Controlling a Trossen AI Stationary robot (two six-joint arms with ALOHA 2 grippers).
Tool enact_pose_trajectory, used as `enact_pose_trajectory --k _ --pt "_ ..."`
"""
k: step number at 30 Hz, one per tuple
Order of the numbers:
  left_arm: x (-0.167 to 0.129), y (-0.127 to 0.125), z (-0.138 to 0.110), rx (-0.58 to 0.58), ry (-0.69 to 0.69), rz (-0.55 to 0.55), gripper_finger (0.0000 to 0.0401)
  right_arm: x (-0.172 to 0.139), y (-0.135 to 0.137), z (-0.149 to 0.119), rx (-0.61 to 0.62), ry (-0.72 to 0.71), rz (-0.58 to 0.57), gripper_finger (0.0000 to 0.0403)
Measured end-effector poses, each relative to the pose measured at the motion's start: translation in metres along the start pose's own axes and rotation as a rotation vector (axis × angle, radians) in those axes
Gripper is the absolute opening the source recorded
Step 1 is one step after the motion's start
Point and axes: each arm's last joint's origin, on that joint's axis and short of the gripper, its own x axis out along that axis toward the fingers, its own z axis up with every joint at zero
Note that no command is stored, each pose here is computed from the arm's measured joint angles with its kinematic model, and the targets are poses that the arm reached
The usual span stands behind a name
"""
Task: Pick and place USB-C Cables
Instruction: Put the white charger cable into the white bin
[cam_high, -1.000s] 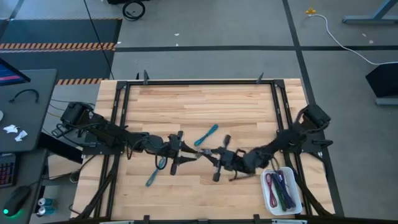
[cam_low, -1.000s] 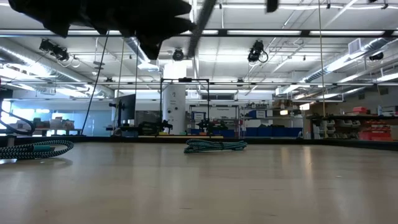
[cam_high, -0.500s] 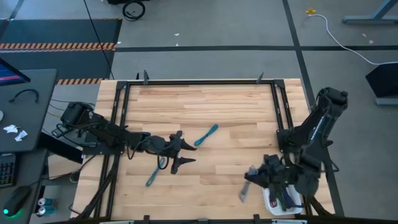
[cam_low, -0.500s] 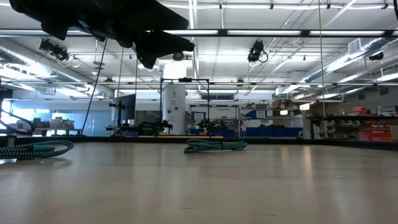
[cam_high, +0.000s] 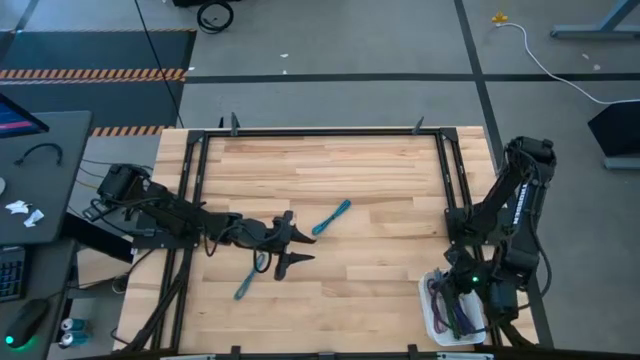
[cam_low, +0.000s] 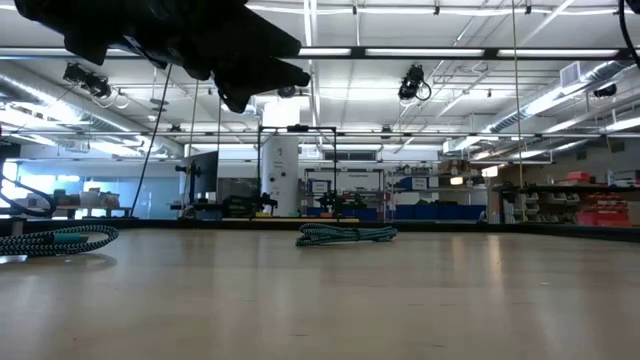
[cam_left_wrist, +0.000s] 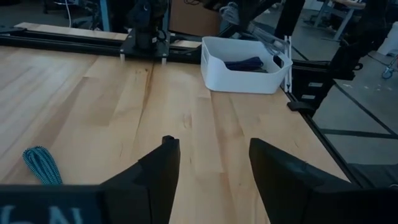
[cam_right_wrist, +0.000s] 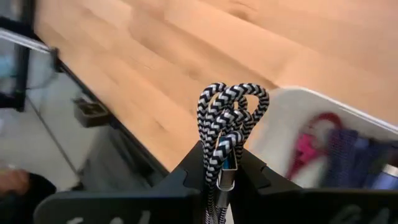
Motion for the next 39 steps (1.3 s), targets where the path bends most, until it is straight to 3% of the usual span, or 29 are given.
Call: enact_pose_trajectory --k 6,19,29,34,39 --pt "0.0 0.0 0.0 0.0 0.002 0.0 0.0201 0.006 0.003 -0.003 0.025 0.034 -0.029 0.004" --pt "0.0 0.0 0.0 0.0 0.003 0.001 0.0193 0.043 -0.003 -0.019 -0.001 0.079 -0.28 0.0041" --pt "0.0 0.0 0.0 0.0 0.003 0.001 0.0188 0.058 -0.007 -0.025 -0.011 0.099 -0.377 0.0045" --pt "0.0 0.0 0.0 0.0 0.003 0.001 0.0189 0.065 -0.009 -0.029 -0.047 0.089 -0.388 0.0067" --pt "0.0 0.0 0.0 0.0 0.002 0.0 0.0186 0.062 -0.01 -0.031 -0.057 0.098 -0.389 0.0113"
